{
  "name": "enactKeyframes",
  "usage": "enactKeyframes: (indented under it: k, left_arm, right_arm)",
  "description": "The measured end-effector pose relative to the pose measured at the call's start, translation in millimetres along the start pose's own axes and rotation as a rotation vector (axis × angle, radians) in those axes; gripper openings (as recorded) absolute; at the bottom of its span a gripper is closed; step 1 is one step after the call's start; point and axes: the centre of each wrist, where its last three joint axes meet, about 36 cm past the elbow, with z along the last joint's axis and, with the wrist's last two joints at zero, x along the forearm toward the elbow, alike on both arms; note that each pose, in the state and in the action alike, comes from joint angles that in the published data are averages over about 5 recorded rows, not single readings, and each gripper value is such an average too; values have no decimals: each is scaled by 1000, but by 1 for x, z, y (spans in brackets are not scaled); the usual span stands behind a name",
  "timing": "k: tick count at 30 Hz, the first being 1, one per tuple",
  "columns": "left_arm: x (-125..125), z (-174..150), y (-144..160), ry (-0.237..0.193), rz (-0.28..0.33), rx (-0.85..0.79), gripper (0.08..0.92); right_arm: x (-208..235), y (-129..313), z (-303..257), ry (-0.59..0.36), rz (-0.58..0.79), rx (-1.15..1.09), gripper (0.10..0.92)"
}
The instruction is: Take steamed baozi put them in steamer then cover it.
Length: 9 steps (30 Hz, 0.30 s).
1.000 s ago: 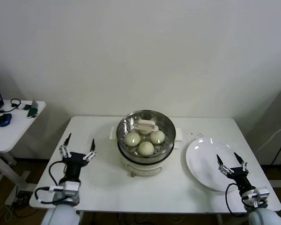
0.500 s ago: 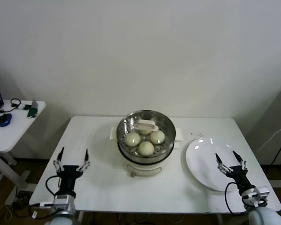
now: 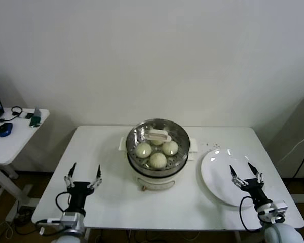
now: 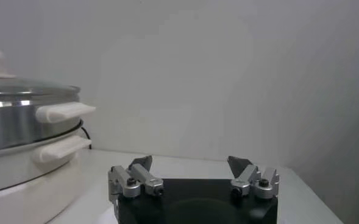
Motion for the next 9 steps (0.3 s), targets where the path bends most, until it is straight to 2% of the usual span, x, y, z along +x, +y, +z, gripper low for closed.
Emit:
enactKeyframes:
  k: [9]
  left_arm:
    - [-1,6,1,17,16,1,823]
  right_arm:
    - [-1,5,1,-4,-2,-2,823]
